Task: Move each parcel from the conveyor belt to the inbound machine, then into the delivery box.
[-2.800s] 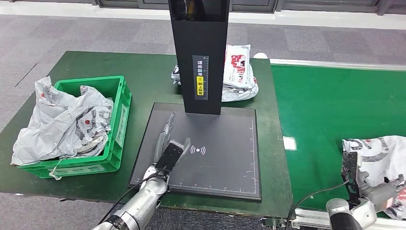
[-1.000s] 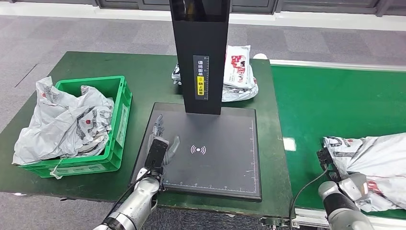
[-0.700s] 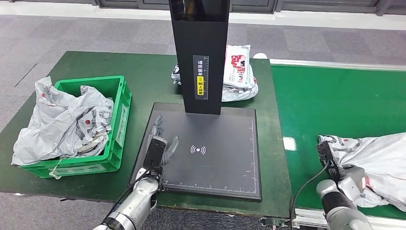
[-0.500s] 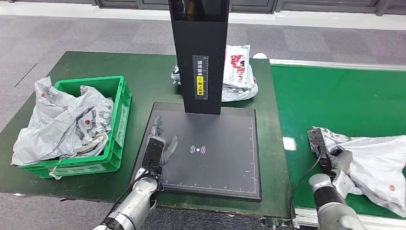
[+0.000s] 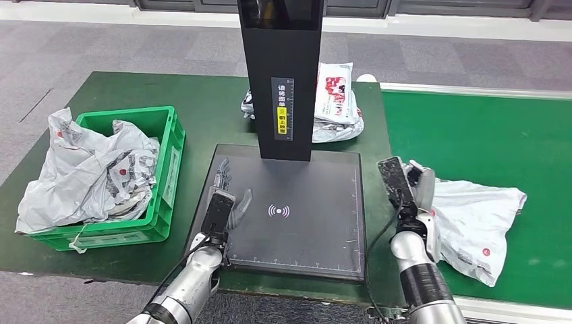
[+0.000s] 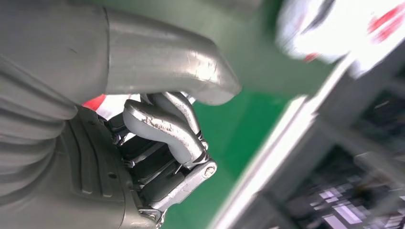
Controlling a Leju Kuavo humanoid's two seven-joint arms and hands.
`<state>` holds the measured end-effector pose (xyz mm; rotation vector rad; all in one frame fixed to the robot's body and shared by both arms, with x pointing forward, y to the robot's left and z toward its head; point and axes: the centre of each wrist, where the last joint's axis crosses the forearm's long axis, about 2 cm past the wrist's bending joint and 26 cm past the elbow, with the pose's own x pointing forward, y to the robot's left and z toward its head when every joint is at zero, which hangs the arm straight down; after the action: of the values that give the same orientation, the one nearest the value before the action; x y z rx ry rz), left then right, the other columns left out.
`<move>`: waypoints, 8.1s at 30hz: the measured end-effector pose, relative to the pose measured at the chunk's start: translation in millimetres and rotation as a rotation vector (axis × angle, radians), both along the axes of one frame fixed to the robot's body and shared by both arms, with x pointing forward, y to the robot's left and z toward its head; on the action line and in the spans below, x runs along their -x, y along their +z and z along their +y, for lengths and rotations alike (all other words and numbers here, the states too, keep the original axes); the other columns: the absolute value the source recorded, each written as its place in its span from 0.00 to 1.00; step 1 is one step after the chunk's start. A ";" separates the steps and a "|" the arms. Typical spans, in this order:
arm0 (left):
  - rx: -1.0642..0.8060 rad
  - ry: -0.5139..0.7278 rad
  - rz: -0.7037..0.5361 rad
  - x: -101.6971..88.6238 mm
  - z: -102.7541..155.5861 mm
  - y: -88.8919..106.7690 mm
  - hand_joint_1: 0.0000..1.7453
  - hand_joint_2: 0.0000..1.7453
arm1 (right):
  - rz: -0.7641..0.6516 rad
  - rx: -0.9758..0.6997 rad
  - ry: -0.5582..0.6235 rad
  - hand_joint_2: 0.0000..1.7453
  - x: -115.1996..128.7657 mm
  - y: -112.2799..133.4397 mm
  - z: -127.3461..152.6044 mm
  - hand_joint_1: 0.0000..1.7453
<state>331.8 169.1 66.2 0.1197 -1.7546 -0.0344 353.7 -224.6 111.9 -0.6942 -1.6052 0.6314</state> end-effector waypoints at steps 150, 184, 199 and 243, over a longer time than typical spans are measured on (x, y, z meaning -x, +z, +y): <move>-0.046 -0.026 -0.071 -15.0 -17.9 16.2 0.00 1.00 | -0.040 -0.205 0.619 1.00 5.4 52.7 130.0 1.00; -0.047 -0.089 -0.119 -29.3 -36.4 34.6 0.00 1.00 | -0.246 -0.597 0.739 0.50 -8.4 96.3 127.8 0.00; -0.049 -0.071 -0.125 -32.1 -35.4 35.8 0.00 1.00 | -0.184 -0.563 0.671 0.00 -24.7 96.1 112.9 0.00; -0.025 -0.012 -0.197 -36.7 -28.9 42.7 0.00 1.00 | -0.113 -0.382 0.467 0.00 -10.6 27.7 74.6 0.00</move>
<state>368.5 140.2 108.9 0.1348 -1.9523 -0.0548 364.3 -150.0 139.6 -0.0690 -1.9438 0.5989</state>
